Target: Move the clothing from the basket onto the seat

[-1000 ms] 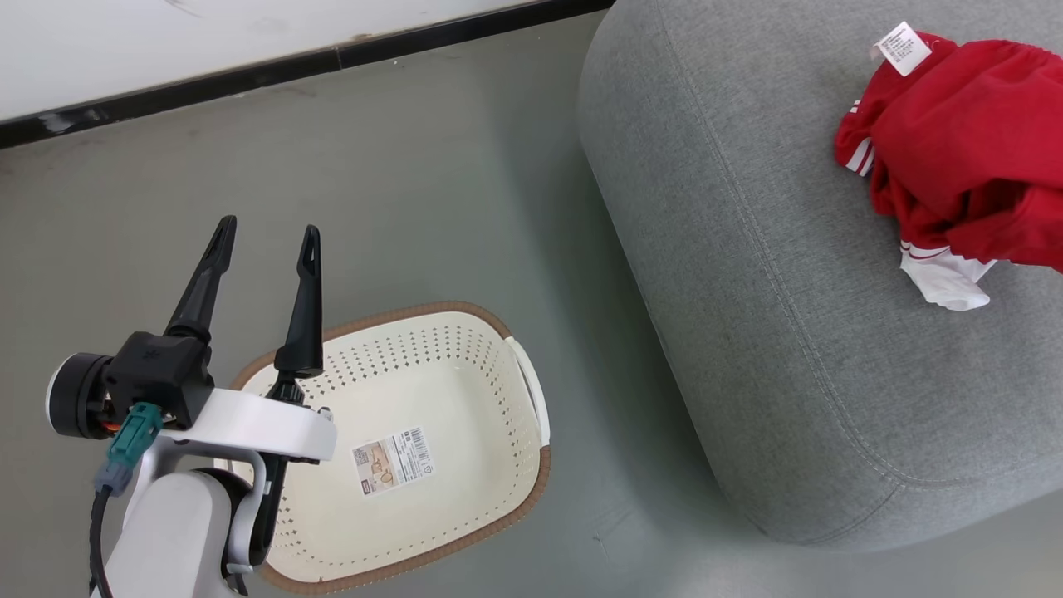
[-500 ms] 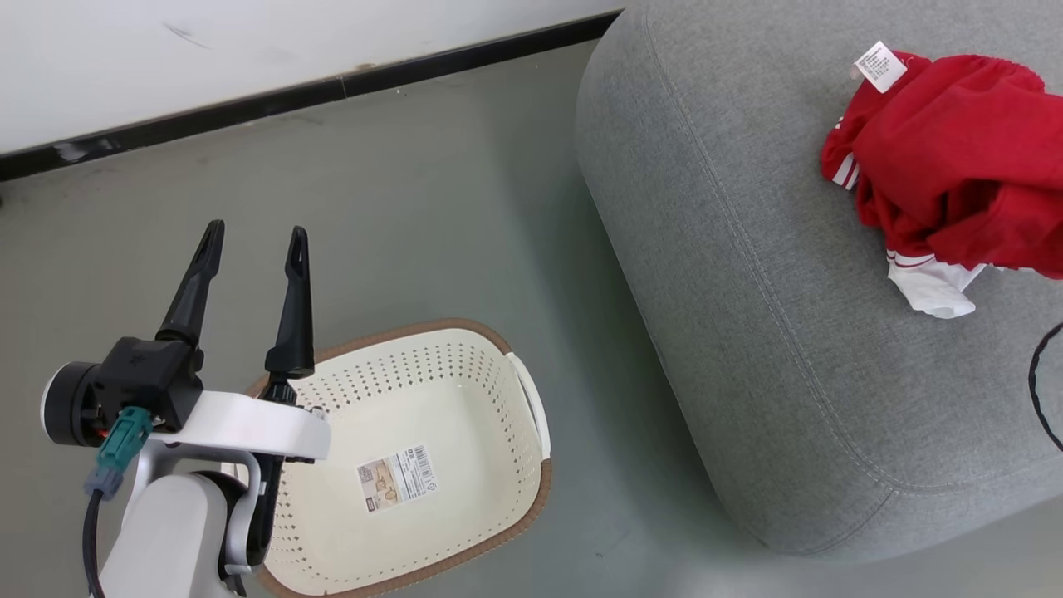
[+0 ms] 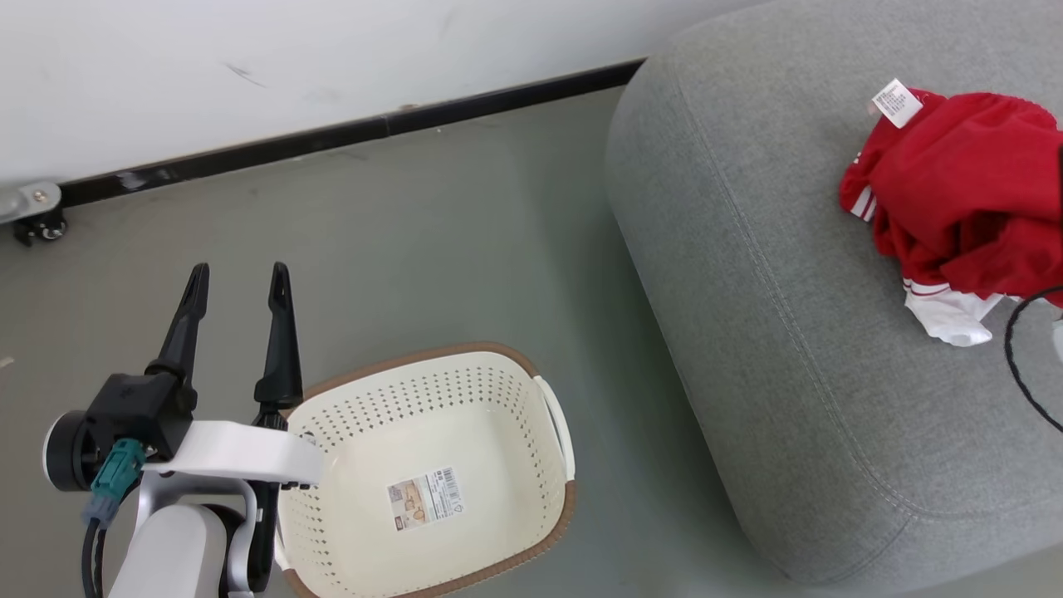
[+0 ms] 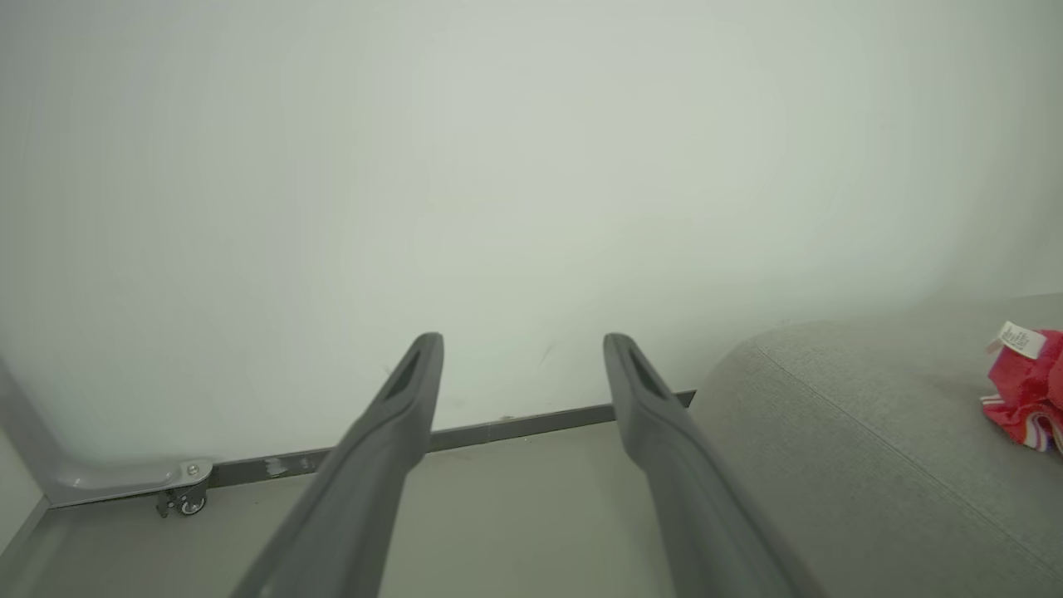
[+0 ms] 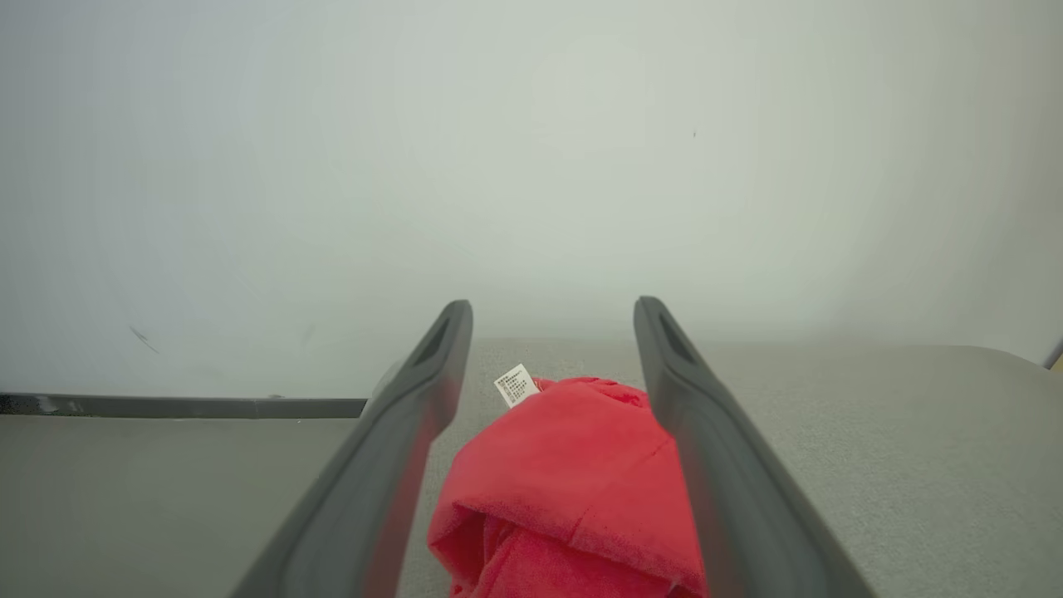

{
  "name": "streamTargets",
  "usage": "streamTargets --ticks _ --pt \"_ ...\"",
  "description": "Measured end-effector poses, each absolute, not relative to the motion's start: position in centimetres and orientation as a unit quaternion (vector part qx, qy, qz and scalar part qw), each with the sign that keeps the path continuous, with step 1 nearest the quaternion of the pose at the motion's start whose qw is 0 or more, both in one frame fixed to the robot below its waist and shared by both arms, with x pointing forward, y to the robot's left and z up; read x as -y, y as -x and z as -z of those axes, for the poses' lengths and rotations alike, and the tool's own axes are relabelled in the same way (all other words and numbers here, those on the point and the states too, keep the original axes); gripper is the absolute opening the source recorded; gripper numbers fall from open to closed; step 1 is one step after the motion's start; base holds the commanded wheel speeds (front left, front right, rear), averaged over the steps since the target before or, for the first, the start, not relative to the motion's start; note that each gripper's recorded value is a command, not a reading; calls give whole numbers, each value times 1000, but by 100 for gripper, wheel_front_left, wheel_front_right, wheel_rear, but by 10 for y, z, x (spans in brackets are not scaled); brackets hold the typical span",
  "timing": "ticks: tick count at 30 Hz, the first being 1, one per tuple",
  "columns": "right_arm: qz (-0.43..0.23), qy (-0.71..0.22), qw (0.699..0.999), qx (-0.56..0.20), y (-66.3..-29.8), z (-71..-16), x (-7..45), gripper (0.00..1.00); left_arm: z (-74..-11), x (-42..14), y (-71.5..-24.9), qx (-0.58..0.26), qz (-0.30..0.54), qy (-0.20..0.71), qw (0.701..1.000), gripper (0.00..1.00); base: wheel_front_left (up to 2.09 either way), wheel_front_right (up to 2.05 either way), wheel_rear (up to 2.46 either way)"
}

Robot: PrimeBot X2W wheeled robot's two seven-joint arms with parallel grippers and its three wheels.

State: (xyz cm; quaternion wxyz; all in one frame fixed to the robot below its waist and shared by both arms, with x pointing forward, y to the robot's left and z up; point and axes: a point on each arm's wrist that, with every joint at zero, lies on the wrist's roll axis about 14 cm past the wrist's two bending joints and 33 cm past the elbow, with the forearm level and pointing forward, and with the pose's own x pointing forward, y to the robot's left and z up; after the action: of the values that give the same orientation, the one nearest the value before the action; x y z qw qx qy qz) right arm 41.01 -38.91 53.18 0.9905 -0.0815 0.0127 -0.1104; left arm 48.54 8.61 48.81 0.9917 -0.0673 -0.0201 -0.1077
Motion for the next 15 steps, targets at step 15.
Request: streamTargets --ticks 15 --pt "-24 64 997 26 -449 -547 276 100 -487 -132 -451 7 33 56 998 100 0 0 0"
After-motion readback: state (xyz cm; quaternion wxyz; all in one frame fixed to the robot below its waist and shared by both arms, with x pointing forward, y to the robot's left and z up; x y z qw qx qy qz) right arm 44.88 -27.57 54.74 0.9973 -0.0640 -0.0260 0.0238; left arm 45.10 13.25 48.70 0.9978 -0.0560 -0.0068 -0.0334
